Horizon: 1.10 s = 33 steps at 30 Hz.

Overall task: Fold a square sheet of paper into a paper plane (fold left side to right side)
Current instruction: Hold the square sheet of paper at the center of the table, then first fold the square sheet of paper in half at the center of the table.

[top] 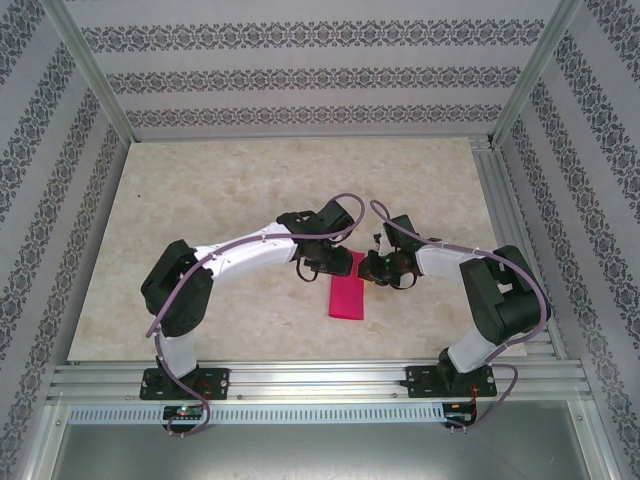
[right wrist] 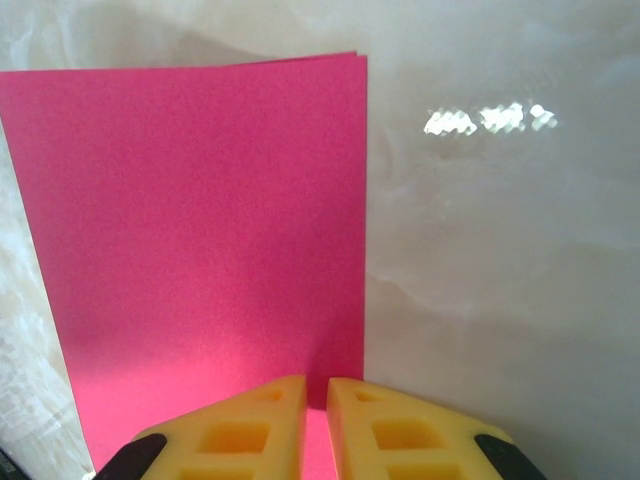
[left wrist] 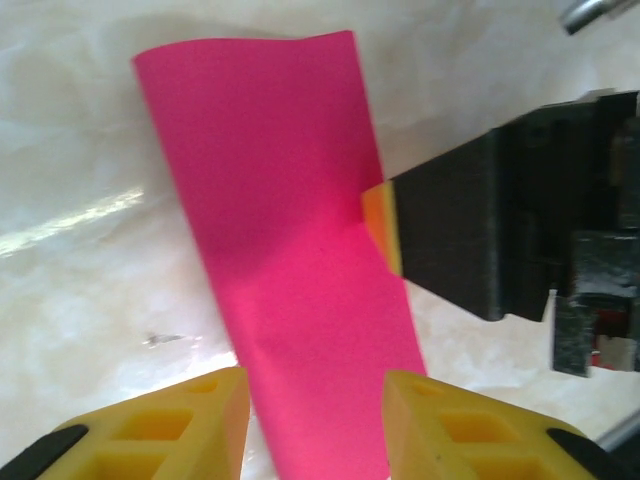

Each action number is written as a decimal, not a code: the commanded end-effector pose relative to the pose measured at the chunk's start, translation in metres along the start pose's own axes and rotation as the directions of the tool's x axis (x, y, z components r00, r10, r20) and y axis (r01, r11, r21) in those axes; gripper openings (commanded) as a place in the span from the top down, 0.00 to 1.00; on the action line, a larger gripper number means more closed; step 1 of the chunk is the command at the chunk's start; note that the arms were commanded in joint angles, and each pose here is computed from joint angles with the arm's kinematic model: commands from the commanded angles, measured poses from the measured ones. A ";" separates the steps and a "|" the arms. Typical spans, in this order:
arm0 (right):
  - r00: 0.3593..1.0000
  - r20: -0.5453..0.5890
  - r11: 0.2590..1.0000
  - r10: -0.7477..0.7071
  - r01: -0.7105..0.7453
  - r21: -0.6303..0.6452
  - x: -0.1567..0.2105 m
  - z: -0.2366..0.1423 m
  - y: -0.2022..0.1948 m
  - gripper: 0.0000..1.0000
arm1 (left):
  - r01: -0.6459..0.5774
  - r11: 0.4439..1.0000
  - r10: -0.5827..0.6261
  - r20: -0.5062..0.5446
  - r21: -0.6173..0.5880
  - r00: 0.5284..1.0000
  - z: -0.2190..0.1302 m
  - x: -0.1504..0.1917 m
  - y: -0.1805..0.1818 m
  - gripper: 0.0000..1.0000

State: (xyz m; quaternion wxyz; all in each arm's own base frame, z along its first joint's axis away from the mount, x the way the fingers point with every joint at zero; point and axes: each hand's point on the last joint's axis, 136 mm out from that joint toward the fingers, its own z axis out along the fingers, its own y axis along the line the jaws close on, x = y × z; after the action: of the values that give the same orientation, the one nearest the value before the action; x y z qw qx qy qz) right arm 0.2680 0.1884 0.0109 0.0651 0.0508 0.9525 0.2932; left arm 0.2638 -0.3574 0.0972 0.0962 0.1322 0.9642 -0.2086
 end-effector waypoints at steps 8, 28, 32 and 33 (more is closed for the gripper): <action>0.999 -0.046 0.991 0.011 -0.005 0.132 0.015 0.010 -0.027 0.84 | 0.034 0.996 -0.030 -0.050 0.079 0.998 0.036 0.001 0.004 0.69; 0.998 -0.055 0.989 0.008 0.000 0.150 0.017 0.010 -0.029 0.84 | 0.084 0.995 -0.089 -0.093 -0.062 0.992 0.061 0.026 0.060 0.74; 0.998 -0.055 0.988 0.009 0.000 0.153 0.017 0.011 -0.030 0.84 | 0.078 0.992 -0.087 -0.096 -0.097 0.992 0.056 0.026 0.068 0.75; 0.998 -0.057 0.988 0.010 -0.001 0.154 0.018 0.011 -0.030 0.84 | 0.075 0.992 -0.085 -0.094 -0.104 0.992 0.055 0.027 0.069 0.75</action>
State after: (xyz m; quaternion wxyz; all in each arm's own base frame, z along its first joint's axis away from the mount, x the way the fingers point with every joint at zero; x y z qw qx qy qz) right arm 0.2684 0.1888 0.0106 0.0636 0.0489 0.9558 0.2827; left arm 0.2597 -0.3340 0.0202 0.0353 0.1047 0.9752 -0.1916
